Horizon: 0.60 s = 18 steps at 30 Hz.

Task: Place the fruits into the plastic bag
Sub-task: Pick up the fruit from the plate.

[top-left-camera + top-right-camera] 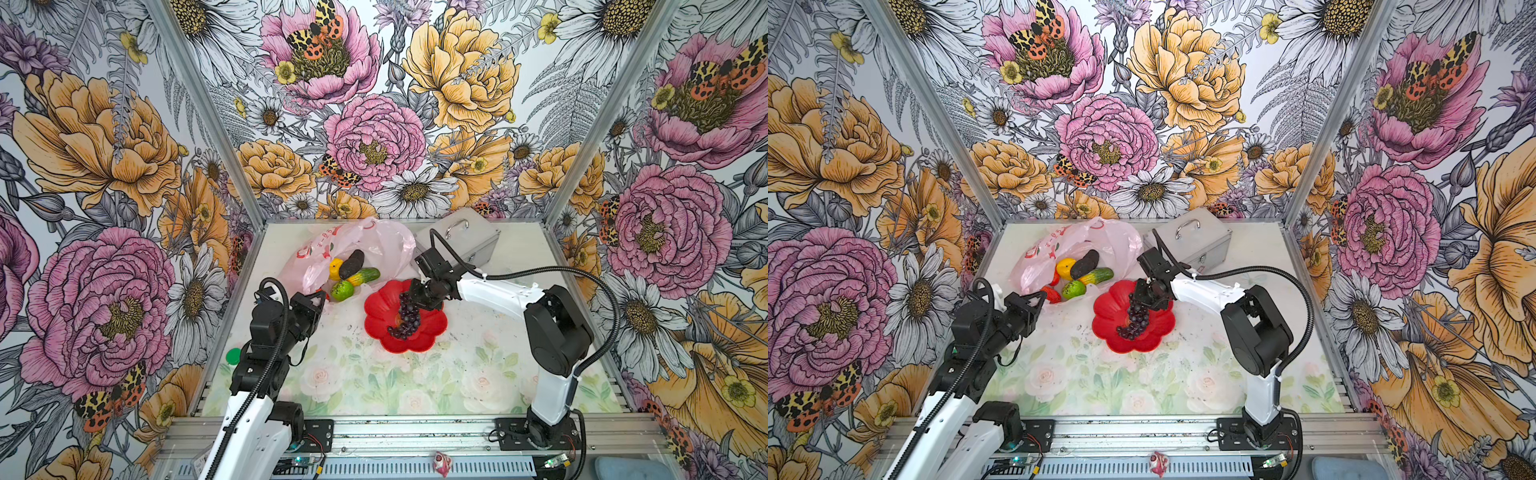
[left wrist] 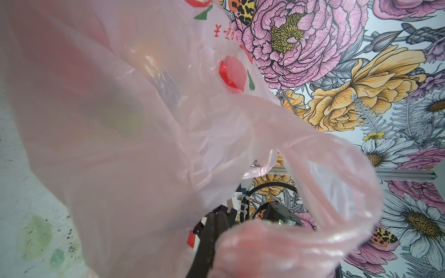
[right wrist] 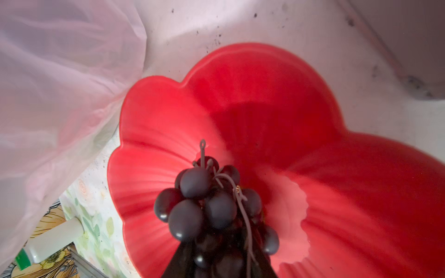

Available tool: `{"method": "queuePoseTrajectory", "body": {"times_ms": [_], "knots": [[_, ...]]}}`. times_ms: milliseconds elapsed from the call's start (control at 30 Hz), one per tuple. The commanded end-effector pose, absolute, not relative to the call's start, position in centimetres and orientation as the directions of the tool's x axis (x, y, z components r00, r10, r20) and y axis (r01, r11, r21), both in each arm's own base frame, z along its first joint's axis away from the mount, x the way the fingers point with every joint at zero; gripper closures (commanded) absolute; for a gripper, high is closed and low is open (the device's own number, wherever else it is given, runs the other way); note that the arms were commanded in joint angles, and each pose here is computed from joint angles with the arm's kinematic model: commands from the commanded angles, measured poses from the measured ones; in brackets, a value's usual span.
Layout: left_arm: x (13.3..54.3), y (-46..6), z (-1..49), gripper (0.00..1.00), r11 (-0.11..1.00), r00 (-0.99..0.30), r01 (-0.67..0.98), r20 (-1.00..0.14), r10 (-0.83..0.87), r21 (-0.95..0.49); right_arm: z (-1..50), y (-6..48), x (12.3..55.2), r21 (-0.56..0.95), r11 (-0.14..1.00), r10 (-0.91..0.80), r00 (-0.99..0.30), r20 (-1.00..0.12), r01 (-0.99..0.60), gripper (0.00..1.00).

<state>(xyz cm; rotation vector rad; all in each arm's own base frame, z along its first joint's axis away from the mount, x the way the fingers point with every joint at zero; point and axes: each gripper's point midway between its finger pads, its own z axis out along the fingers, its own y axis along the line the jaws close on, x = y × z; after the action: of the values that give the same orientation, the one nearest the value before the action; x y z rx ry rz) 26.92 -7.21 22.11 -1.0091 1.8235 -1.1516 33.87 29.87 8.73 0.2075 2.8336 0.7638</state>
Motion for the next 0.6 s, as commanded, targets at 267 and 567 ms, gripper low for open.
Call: {"method": "queuePoseTrajectory", "body": {"times_ms": [267,567], "knots": [[27.2,-7.1,22.9,1.0,0.282,-0.405,-0.204,-0.181,-0.896,-0.938,17.1,31.2,34.3,0.707,0.705,0.215,-0.935,-0.282,-0.051,0.69],[27.6,-7.6,23.1,1.0,0.287,-0.417,-0.195,-0.185,-0.89,-0.938,23.7,32.1,33.5,0.769,0.619,0.204,-0.913,-0.354,-0.16,0.7]]}}
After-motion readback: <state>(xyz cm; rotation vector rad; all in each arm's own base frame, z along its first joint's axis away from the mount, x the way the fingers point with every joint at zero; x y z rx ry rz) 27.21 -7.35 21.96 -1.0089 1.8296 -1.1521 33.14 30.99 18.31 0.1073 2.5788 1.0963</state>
